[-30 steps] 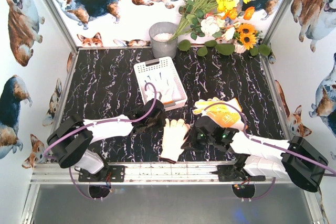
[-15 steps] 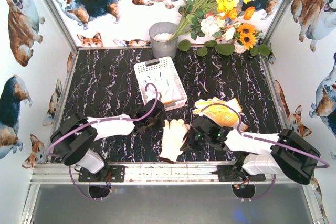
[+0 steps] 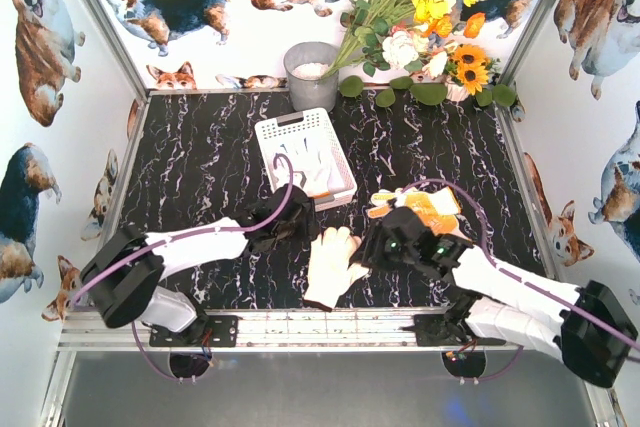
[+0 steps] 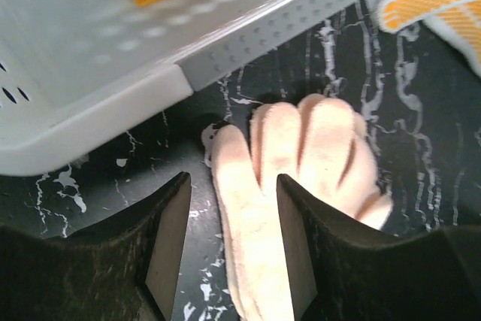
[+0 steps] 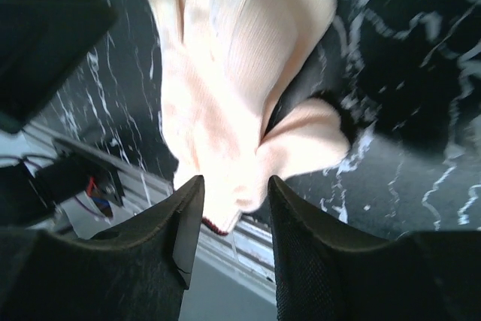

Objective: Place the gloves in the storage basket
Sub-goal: Pair the glove with the glove.

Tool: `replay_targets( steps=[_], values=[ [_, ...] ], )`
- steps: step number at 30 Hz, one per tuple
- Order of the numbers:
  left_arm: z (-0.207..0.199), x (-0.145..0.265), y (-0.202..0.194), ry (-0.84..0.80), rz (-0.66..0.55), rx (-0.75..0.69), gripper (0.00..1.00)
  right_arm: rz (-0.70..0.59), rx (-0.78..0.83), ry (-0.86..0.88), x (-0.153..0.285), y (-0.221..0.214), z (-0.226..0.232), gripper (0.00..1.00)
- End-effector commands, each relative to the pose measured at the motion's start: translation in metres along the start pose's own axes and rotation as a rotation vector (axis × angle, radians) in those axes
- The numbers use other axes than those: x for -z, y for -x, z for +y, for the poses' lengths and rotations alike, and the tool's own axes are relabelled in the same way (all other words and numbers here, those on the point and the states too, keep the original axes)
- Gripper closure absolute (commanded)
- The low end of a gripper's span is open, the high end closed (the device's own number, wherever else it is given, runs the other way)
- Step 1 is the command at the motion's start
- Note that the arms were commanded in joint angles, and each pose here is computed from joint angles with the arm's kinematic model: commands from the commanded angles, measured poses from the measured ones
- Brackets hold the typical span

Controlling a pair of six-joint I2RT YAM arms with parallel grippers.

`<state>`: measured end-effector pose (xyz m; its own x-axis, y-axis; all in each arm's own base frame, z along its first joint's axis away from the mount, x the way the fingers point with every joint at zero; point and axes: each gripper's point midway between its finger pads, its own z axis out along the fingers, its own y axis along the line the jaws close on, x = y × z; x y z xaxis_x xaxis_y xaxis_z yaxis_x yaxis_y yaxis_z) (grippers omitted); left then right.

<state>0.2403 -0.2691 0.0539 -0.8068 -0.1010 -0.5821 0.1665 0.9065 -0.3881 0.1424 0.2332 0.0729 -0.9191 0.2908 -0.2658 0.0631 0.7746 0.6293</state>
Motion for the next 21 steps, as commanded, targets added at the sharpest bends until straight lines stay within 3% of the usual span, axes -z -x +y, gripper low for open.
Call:
replay_targets(
  steps=[1,12,21],
  values=[
    [-0.027,0.019,0.005,-0.091,-0.008,-0.012,0.57,-0.070,-0.026,0.044,0.004,0.028,0.003,0.58],
    [-0.066,0.052,-0.050,-0.305,0.098,0.074,0.77,-0.133,-0.082,0.100,-0.025,0.053,0.011,0.57],
    [-0.080,0.051,-0.090,-0.378,0.178,0.090,0.81,-0.136,-0.119,0.078,-0.047,0.055,0.003,0.56]
  ],
)
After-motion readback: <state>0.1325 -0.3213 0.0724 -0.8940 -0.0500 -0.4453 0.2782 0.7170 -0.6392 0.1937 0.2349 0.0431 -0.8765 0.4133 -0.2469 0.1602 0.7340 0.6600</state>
